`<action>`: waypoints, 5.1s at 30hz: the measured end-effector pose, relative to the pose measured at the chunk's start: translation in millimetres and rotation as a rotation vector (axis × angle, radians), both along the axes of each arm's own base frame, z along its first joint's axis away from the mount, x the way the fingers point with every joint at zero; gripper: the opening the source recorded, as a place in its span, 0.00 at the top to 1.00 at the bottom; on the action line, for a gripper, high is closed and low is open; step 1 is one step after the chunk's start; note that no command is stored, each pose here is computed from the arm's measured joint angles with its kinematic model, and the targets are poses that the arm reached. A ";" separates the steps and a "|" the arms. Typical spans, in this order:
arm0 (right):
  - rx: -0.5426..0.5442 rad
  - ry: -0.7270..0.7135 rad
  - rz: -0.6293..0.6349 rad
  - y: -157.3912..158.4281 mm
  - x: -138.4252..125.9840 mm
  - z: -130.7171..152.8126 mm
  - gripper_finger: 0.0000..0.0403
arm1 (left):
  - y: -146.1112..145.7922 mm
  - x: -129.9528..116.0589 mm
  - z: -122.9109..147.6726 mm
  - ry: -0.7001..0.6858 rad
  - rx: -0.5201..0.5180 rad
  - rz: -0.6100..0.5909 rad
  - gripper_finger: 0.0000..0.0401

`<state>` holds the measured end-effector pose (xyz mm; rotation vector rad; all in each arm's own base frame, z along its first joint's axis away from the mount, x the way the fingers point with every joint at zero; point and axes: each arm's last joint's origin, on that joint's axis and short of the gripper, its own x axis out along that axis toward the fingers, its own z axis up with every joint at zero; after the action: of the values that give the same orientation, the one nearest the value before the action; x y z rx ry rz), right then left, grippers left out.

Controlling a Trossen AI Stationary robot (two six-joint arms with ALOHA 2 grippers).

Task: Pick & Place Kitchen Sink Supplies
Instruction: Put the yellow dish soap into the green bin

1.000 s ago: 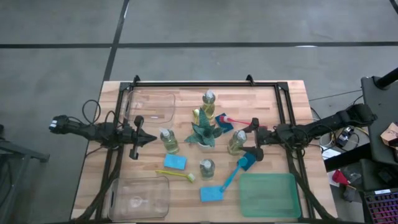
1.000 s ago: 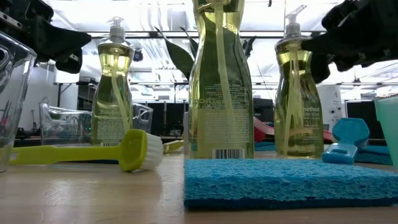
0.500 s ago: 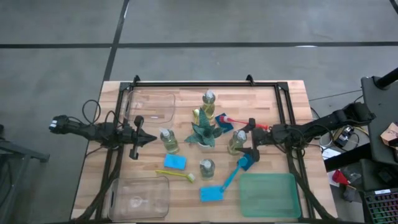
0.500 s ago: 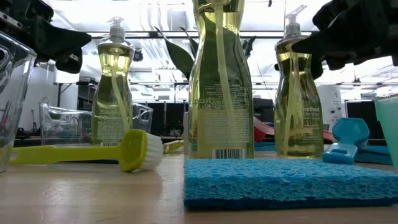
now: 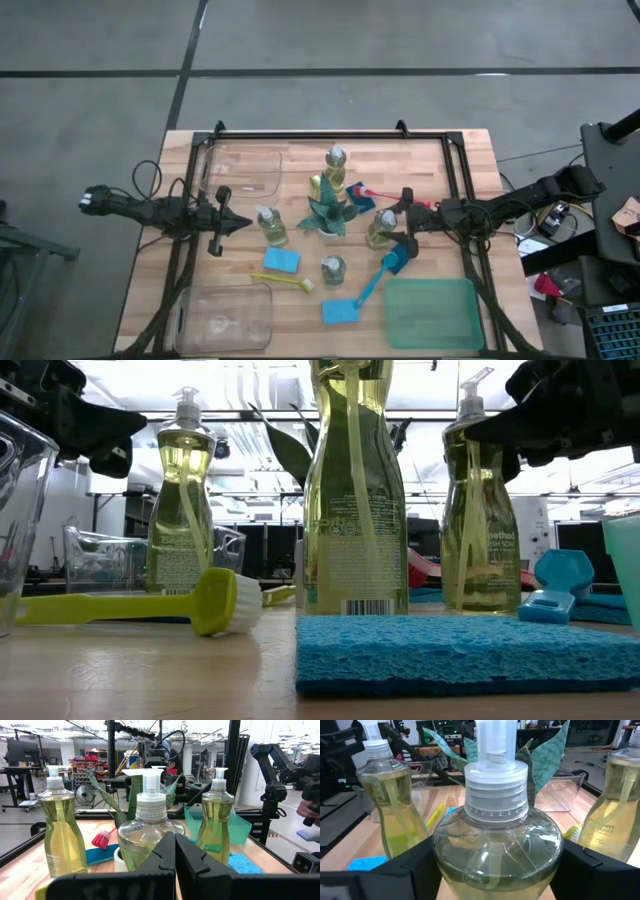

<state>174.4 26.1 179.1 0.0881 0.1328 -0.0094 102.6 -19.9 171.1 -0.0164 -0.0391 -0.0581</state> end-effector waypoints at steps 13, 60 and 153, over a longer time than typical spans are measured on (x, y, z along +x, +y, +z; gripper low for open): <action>0.004 -0.027 0.022 -0.1 -4.8 15.3 0.36 | 0.0 0.0 -0.1 0.000 0.000 0.000 1.00; 0.220 -0.056 1.061 60.6 -68.6 68.4 0.36 | 0.0 0.0 0.0 0.000 0.000 0.000 1.00; 0.206 -0.180 1.325 102.5 -111.7 38.5 0.13 | 0.0 0.0 -0.3 0.003 0.001 0.000 1.00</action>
<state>62.7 128.6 217.6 0.1920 -0.0086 1.3331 102.6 -19.9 170.7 -0.0157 -0.0362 -0.0581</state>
